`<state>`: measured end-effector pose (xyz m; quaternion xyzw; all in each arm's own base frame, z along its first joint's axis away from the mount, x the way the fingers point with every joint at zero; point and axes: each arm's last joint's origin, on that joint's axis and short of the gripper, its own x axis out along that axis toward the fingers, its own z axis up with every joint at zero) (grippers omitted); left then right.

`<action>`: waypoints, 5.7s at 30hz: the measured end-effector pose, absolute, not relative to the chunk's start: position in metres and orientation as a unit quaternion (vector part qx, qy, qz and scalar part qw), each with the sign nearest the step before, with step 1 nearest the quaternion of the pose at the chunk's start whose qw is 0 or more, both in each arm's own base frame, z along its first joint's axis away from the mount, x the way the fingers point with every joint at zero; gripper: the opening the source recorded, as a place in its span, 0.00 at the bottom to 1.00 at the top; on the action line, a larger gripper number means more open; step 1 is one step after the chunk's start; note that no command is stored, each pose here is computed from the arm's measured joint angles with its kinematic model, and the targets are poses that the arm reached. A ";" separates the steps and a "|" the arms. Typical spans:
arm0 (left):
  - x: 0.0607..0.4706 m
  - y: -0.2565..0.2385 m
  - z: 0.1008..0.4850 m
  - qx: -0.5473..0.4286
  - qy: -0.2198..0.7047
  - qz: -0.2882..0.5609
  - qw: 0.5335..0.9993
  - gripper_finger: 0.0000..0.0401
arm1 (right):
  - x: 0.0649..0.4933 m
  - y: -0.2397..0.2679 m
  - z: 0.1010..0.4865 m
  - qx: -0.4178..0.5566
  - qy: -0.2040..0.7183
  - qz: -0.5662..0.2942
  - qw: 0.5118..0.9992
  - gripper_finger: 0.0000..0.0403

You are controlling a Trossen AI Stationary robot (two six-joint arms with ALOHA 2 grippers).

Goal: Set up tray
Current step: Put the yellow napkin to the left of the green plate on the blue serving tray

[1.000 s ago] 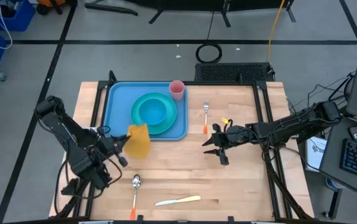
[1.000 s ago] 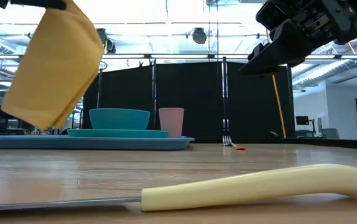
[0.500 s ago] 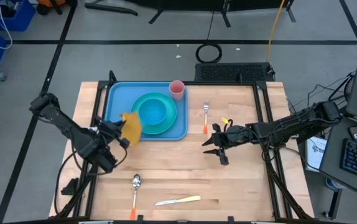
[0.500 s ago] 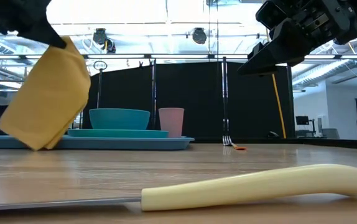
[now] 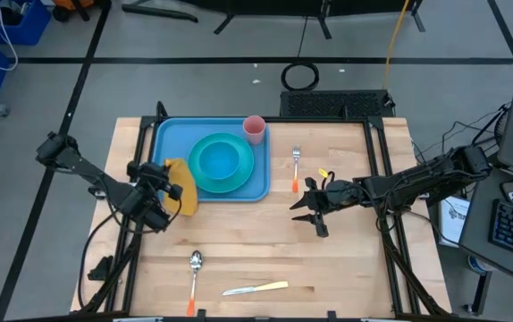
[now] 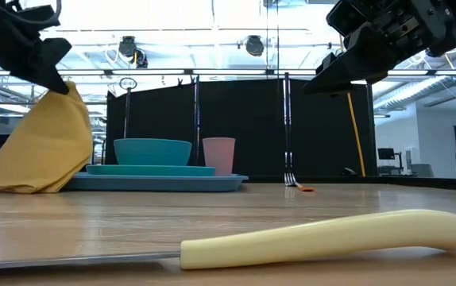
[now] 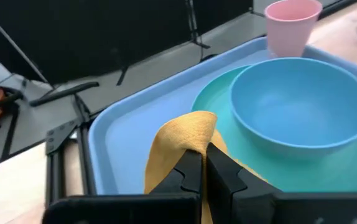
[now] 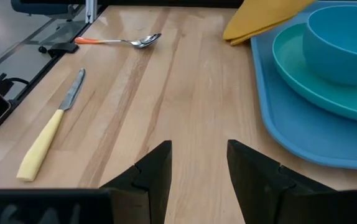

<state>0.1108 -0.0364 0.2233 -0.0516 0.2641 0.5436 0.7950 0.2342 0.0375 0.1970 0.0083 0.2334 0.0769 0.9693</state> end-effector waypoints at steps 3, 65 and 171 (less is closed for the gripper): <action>0.111 -0.033 0.221 -0.054 0.272 0.556 0.783 0.01 | 0.234 0.037 0.197 0.006 0.233 0.069 0.970 0.36; 0.142 0.017 0.172 0.014 0.309 0.590 0.746 0.02 | 0.236 0.037 0.200 0.001 0.215 0.071 0.974 0.36; 0.132 0.107 0.150 -0.288 0.417 0.601 0.618 0.01 | 0.231 0.036 0.192 0.014 0.171 0.072 0.982 0.36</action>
